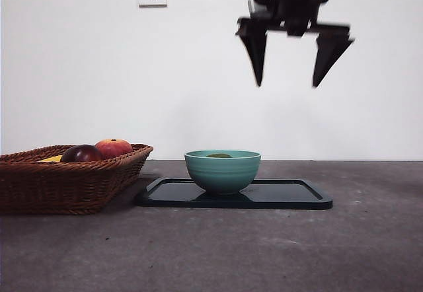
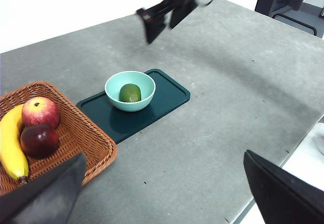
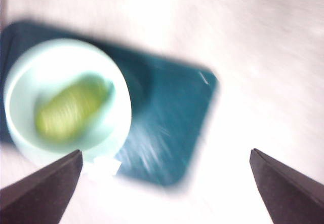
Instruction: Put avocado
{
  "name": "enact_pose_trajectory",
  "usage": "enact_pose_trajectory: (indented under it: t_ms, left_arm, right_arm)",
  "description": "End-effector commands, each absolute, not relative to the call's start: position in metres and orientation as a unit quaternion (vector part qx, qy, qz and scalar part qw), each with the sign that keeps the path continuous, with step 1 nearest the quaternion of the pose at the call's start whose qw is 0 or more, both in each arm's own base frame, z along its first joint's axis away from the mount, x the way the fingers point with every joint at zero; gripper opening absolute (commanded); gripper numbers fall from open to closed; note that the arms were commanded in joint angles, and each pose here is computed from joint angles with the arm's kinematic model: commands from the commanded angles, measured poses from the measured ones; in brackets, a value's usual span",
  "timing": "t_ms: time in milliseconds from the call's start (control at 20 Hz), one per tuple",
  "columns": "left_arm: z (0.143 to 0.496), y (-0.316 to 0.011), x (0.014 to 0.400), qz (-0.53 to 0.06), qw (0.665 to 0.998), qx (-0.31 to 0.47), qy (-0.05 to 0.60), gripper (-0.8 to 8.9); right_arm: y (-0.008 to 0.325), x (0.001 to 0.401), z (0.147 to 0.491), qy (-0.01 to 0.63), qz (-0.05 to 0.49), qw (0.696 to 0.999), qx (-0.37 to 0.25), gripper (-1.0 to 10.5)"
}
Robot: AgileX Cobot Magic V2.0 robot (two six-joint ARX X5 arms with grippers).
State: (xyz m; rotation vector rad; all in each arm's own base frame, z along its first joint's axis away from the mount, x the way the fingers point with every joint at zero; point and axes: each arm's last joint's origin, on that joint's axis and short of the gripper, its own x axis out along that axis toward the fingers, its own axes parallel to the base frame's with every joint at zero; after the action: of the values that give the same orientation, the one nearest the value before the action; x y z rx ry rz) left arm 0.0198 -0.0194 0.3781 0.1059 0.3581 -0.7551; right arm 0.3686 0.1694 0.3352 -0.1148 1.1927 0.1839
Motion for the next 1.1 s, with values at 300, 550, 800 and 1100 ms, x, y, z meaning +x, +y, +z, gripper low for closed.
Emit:
enact_pose_trajectory:
  t_ms: [300, 550, 800, 1100]
  left_arm:
    - [0.381, -0.019, 0.019, -0.373, 0.911, 0.053, 0.165, 4.99]
    - [0.381, -0.019, 0.019, -0.373, 0.911, 0.053, 0.165, 4.99]
    - [0.381, -0.019, 0.019, -0.373, 0.911, 0.053, 0.165, 4.99]
    - [0.381, -0.019, 0.019, -0.373, 0.911, 0.051, 0.166, 4.99]
  right_arm:
    - [0.154, 0.275, 0.356, 0.548, 0.080, 0.820, -0.142, 5.9]
    - [0.118, 0.176, 0.359, 0.475, 0.130, 0.862, -0.123, 5.9]
    - [0.069, 0.091, 0.346, 0.397, 0.169, 0.901, -0.056, 5.9]
    - [0.019, 0.026, 0.335, 0.314, 0.241, 0.918, 0.029, 5.9]
